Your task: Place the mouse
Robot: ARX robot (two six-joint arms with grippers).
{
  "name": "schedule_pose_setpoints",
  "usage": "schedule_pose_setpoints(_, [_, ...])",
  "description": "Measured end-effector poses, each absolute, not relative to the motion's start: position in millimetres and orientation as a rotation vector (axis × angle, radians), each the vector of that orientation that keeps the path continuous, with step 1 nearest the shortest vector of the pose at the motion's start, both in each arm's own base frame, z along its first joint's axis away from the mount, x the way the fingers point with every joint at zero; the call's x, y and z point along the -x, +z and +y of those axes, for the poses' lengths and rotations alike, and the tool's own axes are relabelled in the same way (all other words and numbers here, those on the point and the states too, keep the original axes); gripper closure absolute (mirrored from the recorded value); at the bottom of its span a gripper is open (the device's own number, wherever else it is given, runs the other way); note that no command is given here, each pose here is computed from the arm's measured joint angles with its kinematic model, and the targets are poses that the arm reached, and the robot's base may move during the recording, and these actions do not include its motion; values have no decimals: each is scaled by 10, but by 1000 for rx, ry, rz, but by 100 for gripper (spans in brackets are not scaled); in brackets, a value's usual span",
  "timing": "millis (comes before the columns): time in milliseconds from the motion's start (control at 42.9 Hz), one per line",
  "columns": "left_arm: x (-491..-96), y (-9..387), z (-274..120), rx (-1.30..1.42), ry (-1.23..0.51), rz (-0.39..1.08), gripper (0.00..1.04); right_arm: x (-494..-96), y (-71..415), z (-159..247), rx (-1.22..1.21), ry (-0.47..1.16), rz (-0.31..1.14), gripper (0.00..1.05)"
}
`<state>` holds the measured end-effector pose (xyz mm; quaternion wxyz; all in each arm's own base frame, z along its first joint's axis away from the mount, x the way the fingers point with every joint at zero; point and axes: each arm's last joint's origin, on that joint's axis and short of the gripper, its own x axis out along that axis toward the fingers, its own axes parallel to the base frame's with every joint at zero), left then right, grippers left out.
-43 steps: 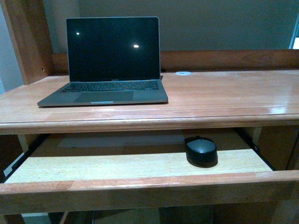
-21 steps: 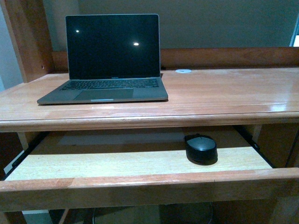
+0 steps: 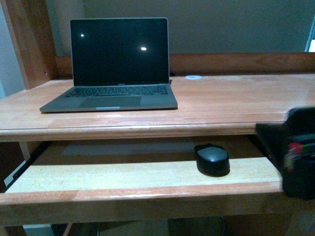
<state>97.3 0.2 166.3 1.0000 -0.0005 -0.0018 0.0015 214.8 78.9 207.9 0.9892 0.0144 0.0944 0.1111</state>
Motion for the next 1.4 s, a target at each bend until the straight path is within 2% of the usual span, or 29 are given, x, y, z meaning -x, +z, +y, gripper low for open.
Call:
schedule_pose_setpoints(70, [-973,1663,2,1,3,-4,7,-2201,1869,829,-6,223,294,7])
schedule_pose_setpoints(349, [-973,1663,2,1,3,-4,7,-2216,1905,874,-20,224,260,7])
schedule_pose_setpoints(582, [-973,1663,2,1,3,-4,7,-2559,1759,1046,-33,169,353,7])
schedule_pose_setpoints(1397, [-973,1663,2,1,3,-4,7,-3365,1490,1376,-88,99,481,7])
